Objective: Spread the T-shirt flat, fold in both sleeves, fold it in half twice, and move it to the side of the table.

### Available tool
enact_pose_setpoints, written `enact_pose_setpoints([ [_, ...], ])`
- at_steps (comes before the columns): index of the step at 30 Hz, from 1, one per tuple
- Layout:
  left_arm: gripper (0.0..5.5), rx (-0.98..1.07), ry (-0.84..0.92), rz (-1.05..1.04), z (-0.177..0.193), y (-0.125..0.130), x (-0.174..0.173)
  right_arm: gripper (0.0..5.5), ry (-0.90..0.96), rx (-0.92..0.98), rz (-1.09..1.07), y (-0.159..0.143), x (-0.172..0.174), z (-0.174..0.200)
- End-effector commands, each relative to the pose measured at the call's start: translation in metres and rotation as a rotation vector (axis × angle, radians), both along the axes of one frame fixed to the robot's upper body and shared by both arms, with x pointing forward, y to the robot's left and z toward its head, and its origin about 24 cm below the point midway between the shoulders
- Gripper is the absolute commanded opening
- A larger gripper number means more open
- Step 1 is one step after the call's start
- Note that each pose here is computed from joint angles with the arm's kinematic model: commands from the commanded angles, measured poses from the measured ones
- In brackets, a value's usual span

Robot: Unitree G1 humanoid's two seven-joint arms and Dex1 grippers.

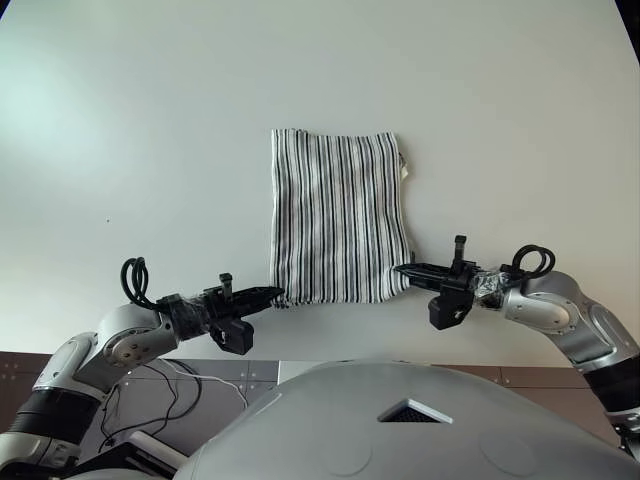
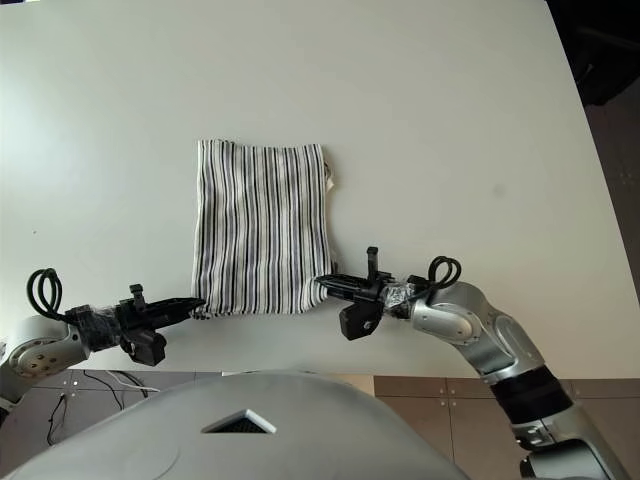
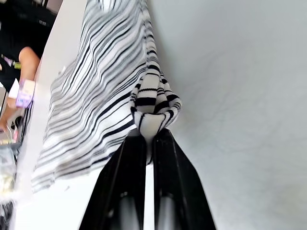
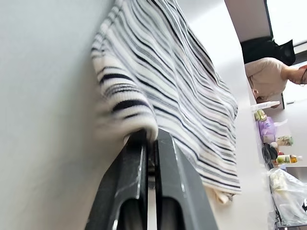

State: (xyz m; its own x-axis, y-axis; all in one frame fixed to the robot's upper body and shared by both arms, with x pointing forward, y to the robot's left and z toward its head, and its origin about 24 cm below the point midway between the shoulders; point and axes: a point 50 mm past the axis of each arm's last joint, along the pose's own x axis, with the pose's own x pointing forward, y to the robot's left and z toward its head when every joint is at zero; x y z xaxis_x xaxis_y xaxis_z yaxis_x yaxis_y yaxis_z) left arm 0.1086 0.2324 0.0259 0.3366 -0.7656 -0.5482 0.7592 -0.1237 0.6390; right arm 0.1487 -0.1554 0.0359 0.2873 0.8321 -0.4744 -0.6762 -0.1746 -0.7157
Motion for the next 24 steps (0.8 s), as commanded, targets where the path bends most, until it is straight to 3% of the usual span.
enact_pose_setpoints([
  [1,0.1,0.025,0.092,0.045,-0.005,0.0,-0.008,0.14,0.031,0.004,-0.029,-0.006,-0.001,0.005],
  [7,0.1,-0.197,0.313,0.221,0.037,-0.019,-0.007,0.14,0.228,0.118,-0.126,-0.006,-0.014,0.028],
  [9,0.1,-0.242,0.314,0.277,0.046,-0.02,0.009,0.14,0.275,0.172,-0.197,-0.005,-0.007,0.034],
  [13,0.1,-0.372,0.279,0.442,0.059,-0.016,0.053,0.14,0.313,0.27,-0.397,-0.012,0.032,0.046],
  [18,0.1,-0.454,0.274,0.549,0.06,-0.024,0.093,0.14,0.315,0.293,-0.459,-0.004,0.072,0.047],
  [24,0.1,-0.457,0.279,0.576,0.053,-0.03,0.106,0.14,0.315,0.264,-0.461,0.006,0.086,0.033],
])
